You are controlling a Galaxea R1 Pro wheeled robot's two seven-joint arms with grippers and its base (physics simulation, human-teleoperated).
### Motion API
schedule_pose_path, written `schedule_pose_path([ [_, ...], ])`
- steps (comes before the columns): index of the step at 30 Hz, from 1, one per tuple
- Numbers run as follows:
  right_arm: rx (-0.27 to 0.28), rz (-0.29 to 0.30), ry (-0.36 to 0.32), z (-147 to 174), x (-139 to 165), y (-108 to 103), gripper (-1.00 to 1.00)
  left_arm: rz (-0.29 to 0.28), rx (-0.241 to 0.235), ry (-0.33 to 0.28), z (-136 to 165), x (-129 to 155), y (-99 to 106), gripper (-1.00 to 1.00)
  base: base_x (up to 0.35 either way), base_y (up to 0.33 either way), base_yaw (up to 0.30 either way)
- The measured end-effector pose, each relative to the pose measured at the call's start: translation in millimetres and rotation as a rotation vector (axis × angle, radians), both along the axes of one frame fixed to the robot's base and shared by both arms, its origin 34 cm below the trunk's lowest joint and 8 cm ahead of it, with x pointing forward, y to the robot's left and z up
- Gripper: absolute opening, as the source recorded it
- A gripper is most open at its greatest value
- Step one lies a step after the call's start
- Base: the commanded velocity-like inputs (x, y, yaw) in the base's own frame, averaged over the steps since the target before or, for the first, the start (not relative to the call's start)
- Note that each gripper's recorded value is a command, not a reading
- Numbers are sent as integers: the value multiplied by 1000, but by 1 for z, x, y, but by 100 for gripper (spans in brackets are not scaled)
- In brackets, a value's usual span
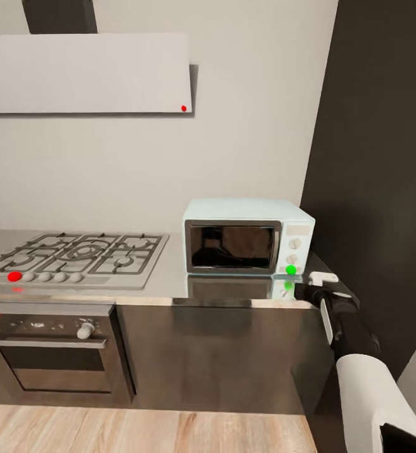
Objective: In the kitchen, take the popcorn bag from the countertop, put it into the microwave, and heat it until the popcorn is cooked so the cooked popcorn ends up inside the bag.
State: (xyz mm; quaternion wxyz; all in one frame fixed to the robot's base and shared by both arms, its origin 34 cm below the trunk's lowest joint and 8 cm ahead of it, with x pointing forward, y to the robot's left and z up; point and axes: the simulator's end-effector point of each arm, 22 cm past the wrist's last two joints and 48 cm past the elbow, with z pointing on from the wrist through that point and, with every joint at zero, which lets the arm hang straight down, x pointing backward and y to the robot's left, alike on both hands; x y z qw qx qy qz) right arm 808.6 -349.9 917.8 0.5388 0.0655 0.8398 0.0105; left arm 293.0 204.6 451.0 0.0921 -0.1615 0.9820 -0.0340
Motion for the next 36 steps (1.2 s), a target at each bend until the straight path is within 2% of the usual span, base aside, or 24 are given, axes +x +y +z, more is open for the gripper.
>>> schedule_pose_path([
  [13,5,6,-3,1,1,5,-100,2,0,1,0,-1,0,100,-346,0,0],
  [19,16,15,24,-12,-1,11,-100,5,4,0,0,0,2,100,-274,0,0],
  [20,26,24,52,-26,-3,17,-100,8,5,0,0,0,4,100,-32,0,0],
  [22,68,81,253,-118,-30,50,-100,12,6,-1,0,0,5,100,-10,0,0],
  [23,61,115,338,-157,-48,65,-100,13,6,-1,0,0,5,100,-3,0,0],
  [25,-5,189,468,-223,-88,87,-100,15,6,-1,0,0,5,100,-1,0,0],
  [27,-24,230,567,-272,-131,104,-100,15,6,-1,0,0,5,100,0,0,0],
  [28,-33,237,590,-288,-146,108,-100,15,6,0,0,0,5,100,0,0,0],
  [32,-85,204,587,-303,-161,100,-100,15,6,1,0,-1,5,100,0,0,0],
  [33,-88,201,617,-319,-181,99,-100,15,6,1,0,-1,5,100,0,0,0],
  [36,-84,205,728,-380,-273,97,-100,15,6,0,0,-1,5,100,0,0,0],
])
